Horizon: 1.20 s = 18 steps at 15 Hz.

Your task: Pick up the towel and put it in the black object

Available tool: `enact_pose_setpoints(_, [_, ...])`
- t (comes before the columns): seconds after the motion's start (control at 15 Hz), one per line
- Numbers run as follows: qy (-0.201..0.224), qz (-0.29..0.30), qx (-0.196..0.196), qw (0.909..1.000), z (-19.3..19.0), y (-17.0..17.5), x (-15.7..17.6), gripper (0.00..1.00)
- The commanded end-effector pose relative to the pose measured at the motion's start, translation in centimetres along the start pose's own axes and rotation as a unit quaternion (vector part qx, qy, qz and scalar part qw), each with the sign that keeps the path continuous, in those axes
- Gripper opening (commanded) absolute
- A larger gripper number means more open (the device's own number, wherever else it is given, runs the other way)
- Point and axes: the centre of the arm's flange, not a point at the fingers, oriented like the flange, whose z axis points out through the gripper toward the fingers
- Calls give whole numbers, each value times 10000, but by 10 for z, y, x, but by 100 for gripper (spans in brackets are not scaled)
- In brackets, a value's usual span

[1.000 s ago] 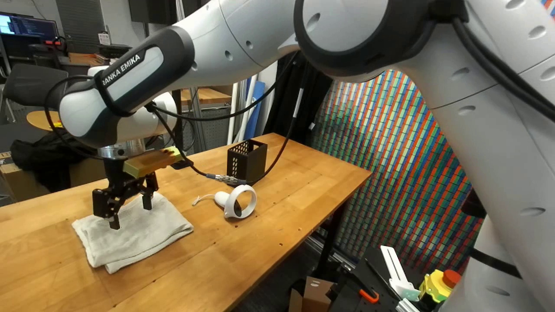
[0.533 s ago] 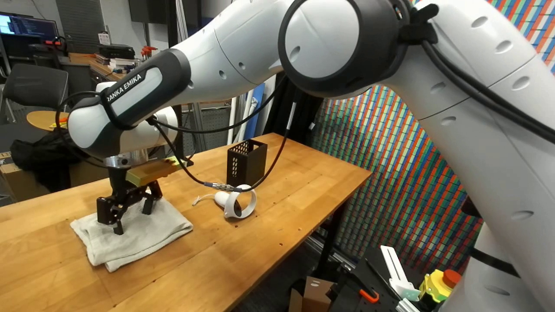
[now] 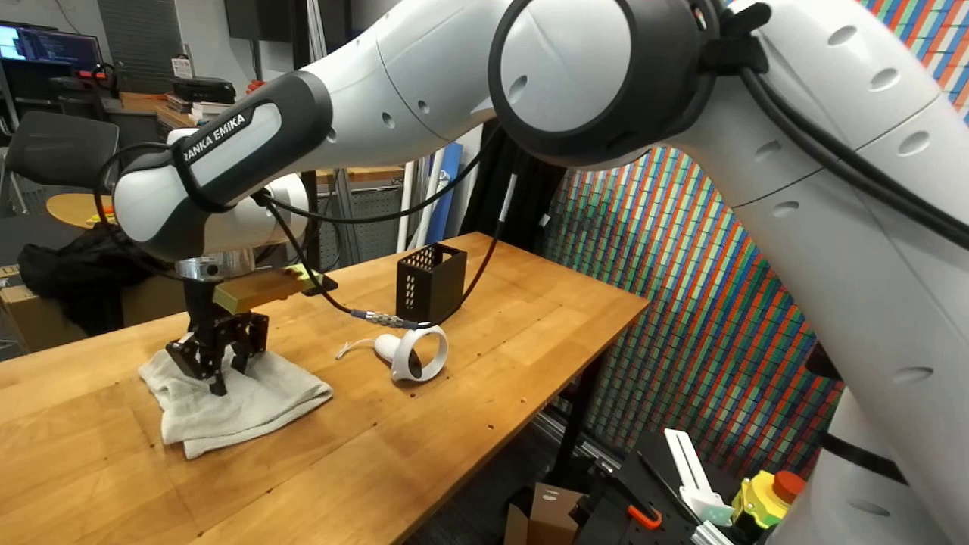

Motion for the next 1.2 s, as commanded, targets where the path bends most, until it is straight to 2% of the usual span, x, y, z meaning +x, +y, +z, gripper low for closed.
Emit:
enact_pose_setpoints(0.0, [175, 173, -22, 9997, -23, 0, -9, 1])
enact_pose_setpoints(0.33, [289, 326, -127, 9990, -68, -15, -28, 3])
enact_pose_setpoints(0.67, [468, 406, -392, 9973, -145, -24, -64, 3])
enact_pose_setpoints(0.93, [496, 327, -763, 9953, -213, 0, -106, 3])
enact_pose_setpoints(1.13, [374, 384, -1012, 9934, -258, 41, -143, 3])
